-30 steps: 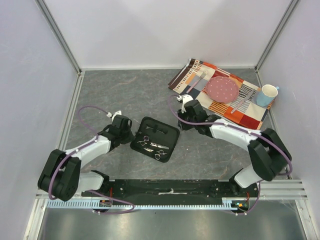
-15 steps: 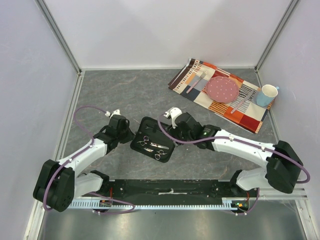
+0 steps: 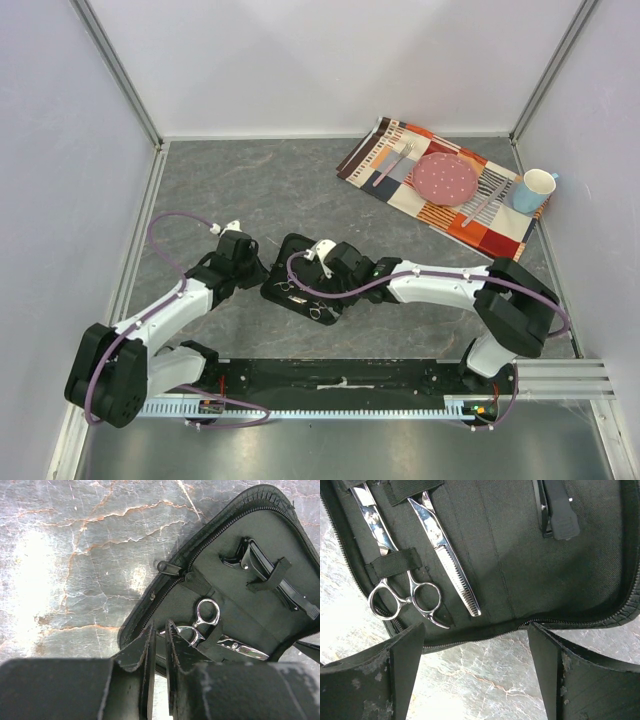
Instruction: Sort the hair-cutting tools
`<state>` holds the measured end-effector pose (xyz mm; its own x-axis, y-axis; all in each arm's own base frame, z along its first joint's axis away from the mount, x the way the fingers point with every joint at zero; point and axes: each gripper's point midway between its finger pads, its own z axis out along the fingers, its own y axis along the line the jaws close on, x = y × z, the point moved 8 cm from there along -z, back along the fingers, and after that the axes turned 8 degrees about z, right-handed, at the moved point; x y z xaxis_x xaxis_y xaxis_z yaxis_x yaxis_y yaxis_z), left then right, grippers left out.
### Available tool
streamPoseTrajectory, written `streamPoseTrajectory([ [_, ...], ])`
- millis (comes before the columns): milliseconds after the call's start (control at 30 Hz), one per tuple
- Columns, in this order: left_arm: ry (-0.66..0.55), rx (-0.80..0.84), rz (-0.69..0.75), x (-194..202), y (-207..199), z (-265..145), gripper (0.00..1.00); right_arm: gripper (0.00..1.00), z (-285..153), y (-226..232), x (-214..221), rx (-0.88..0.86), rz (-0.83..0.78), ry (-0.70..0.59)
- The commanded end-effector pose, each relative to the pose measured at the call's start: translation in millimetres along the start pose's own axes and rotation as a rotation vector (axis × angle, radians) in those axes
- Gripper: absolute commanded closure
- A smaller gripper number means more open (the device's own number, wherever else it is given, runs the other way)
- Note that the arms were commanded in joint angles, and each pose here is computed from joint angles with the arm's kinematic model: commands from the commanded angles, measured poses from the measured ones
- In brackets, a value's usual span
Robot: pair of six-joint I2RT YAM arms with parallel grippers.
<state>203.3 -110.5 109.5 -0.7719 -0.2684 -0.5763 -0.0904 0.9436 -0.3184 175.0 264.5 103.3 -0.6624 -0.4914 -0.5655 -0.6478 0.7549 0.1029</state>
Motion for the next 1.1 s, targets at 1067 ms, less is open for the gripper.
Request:
streamPoseTrajectory([
  [1067,-0.019,-0.003,0.053,1.5,3.6,-2.3,0.81,0.12,32.0,3.2,-10.4,0.025,-0.004,-0.025],
])
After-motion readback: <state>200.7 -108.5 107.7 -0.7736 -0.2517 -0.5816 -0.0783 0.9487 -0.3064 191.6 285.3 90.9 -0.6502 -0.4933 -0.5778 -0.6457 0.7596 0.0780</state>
